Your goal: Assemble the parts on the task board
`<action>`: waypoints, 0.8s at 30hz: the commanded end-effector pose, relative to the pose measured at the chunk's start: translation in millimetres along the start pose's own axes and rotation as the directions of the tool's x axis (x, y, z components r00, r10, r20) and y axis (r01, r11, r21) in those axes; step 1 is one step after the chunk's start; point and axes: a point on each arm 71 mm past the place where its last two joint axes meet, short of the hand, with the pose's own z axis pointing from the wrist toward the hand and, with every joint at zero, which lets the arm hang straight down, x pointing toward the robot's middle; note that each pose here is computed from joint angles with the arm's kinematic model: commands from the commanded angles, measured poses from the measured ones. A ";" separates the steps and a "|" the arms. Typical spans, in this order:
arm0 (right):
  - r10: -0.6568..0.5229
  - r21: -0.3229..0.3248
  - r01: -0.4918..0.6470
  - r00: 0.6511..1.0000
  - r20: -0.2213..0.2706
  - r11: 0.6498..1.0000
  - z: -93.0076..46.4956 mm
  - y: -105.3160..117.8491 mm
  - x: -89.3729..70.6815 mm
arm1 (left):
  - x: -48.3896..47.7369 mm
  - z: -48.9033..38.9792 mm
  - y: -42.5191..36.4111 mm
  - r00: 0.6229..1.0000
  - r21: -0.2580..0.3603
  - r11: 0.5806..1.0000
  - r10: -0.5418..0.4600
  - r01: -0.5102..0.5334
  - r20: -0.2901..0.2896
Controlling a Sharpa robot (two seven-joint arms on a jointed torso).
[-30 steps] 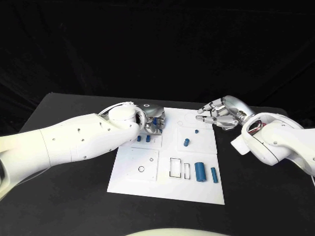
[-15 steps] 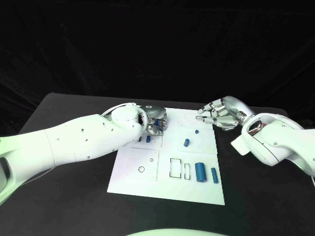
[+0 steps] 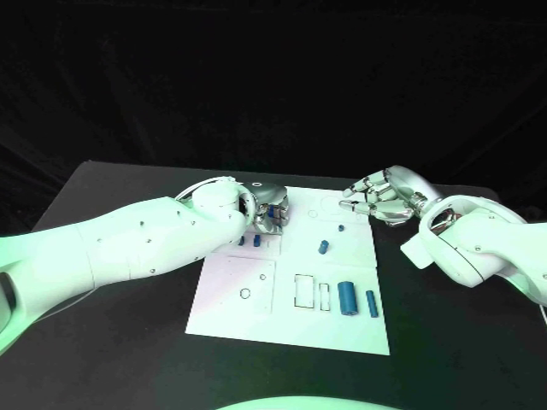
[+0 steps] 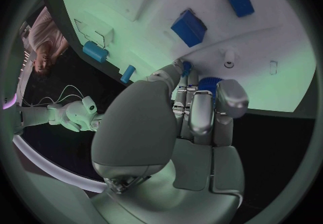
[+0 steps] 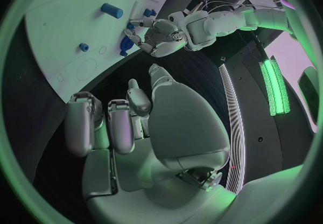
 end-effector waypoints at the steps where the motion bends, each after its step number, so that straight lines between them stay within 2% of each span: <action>1: -0.003 -0.010 0.002 1.000 -0.008 1.000 -0.1 0.6 0.9 | 6.5 -0.7 2.9 0.999 -0.014 1.000 -0.001 0.000 -0.047; 12: -0.002 -0.011 0.002 1.000 -0.005 1.000 -0.3 0.6 0.6 | 5.6 -2.0 2.2 0.999 -0.004 1.000 -0.006 0.006 -0.036; 24: -0.002 -0.014 0.002 1.000 -0.002 1.000 -0.2 0.9 0.4 | 0.6 -2.9 0.9 0.999 0.019 0.999 -0.035 0.034 0.029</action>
